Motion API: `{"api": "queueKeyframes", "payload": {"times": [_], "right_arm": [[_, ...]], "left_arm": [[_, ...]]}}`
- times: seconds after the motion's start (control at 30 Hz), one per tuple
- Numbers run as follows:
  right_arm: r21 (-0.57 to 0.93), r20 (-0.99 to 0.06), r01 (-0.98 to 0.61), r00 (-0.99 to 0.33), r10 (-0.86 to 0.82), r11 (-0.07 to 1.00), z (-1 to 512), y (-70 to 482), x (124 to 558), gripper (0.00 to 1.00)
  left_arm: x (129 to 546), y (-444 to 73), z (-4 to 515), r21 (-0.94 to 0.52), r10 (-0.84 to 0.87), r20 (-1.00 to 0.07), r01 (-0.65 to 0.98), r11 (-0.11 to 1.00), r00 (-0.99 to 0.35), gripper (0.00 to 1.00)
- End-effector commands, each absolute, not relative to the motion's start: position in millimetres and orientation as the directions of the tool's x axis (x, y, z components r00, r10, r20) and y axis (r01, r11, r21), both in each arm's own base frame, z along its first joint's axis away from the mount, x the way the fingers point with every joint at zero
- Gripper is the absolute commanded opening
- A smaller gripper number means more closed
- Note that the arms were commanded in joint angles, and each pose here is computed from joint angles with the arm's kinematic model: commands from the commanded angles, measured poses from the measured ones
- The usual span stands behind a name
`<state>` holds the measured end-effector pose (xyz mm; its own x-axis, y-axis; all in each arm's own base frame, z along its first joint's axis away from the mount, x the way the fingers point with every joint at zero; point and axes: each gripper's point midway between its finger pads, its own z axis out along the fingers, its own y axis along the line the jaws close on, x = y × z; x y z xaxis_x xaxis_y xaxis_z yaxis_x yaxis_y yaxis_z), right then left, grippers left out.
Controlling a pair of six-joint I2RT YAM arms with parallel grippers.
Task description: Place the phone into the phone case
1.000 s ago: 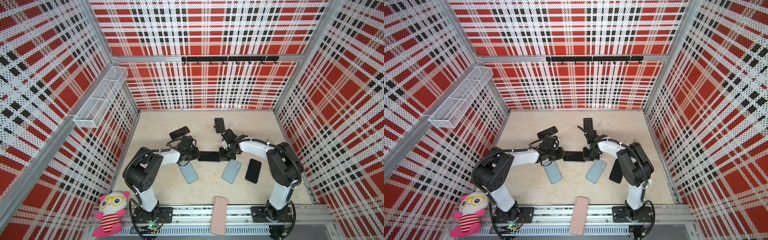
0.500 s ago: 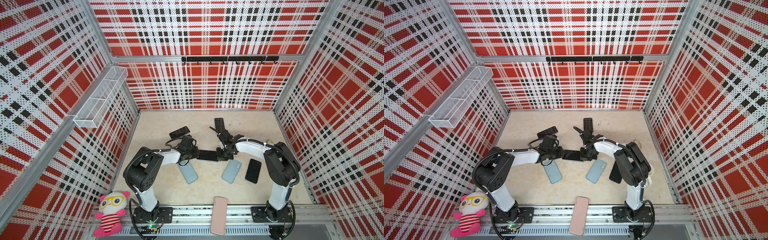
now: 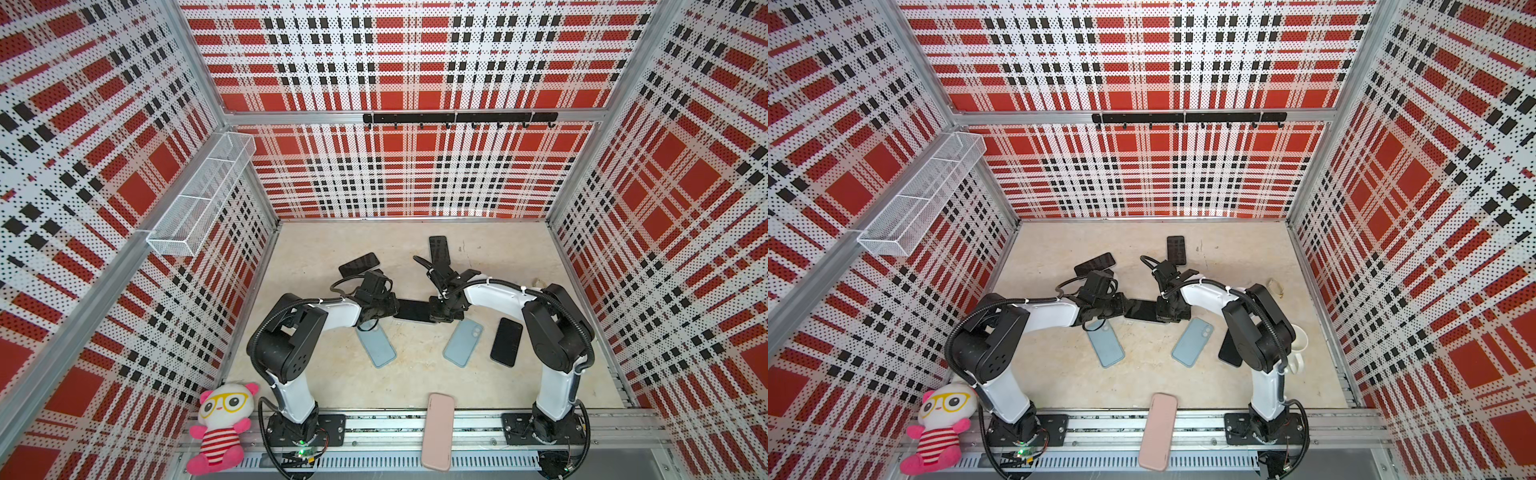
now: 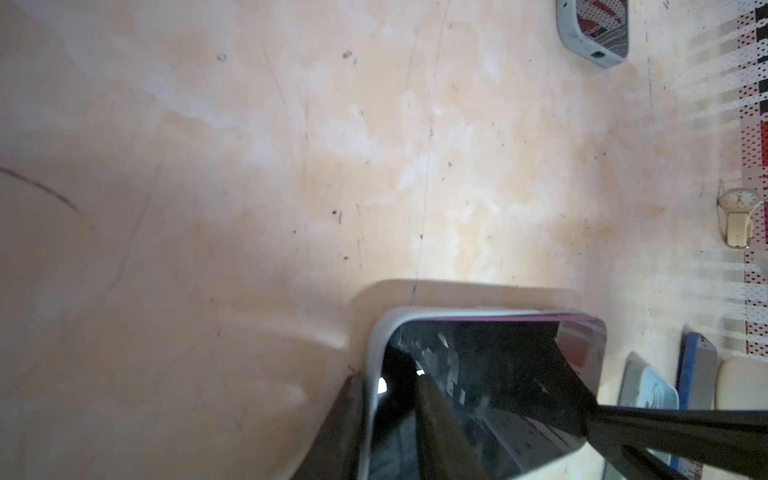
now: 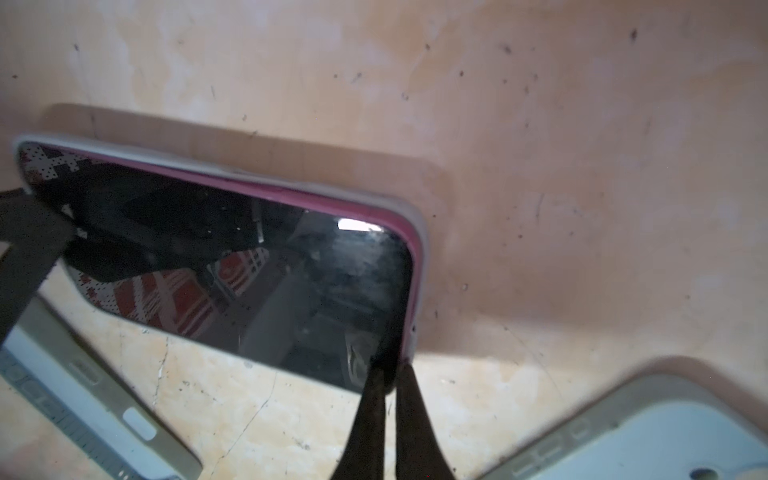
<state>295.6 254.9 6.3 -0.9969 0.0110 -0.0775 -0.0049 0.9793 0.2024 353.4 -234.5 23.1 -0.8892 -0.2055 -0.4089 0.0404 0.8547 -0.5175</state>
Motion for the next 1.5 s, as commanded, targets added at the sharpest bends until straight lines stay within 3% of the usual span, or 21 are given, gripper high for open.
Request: {"api": "queueKeyframes", "payload": {"times": [0.0,0.13,0.27,0.4,0.53,0.7,1.2,1.47], "right_arm": [[0.146,0.275,-0.091,-0.953,-0.129,0.985,-158.0,253.1,177.7,0.07],[0.146,0.215,-0.122,-0.965,-0.152,0.982,-126.6,253.9,204.7,0.08],[0.141,0.064,-0.127,-0.988,-0.137,0.982,-51.7,241.1,254.4,0.11],[0.152,-0.082,-0.114,-0.991,-0.103,0.982,29.9,222.1,296.2,0.18],[0.148,-0.157,-0.15,-0.979,-0.126,0.978,63.6,212.8,316.2,0.25],[0.166,-0.157,-0.147,-0.98,-0.121,0.975,56.6,211.4,331.0,0.28],[0.254,-0.123,-0.186,-0.98,-0.159,0.949,22.5,237.1,350.1,0.17],[0.25,-0.072,-0.156,-0.987,-0.142,0.956,2.2,231.9,341.6,0.24]], "left_arm": [[304.3,-256.5,-10.1,-0.546,-0.093,-0.252,0.063,0.835,-0.963,0.26],[304.4,-255.5,-10.1,-0.542,-0.088,-0.255,0.067,0.838,-0.963,0.26],[308.0,-247.9,-7.2,-0.515,-0.083,-0.272,0.072,0.854,-0.959,0.26],[314.7,-238.1,-4.3,-0.497,-0.086,-0.287,0.071,0.865,-0.954,0.26],[318.9,-231.7,-4.7,-0.476,-0.076,-0.299,0.08,0.876,-0.951,0.26],[320.9,-231.2,-6.6,-0.473,-0.068,-0.298,0.085,0.877,-0.952,0.26],[326.6,-242.5,-7.1,-0.482,-0.054,-0.295,0.1,0.871,-0.954,0.26],[330.9,-247.7,-10.1,-0.485,-0.051,-0.297,0.104,0.869,-0.954,0.24]]}}
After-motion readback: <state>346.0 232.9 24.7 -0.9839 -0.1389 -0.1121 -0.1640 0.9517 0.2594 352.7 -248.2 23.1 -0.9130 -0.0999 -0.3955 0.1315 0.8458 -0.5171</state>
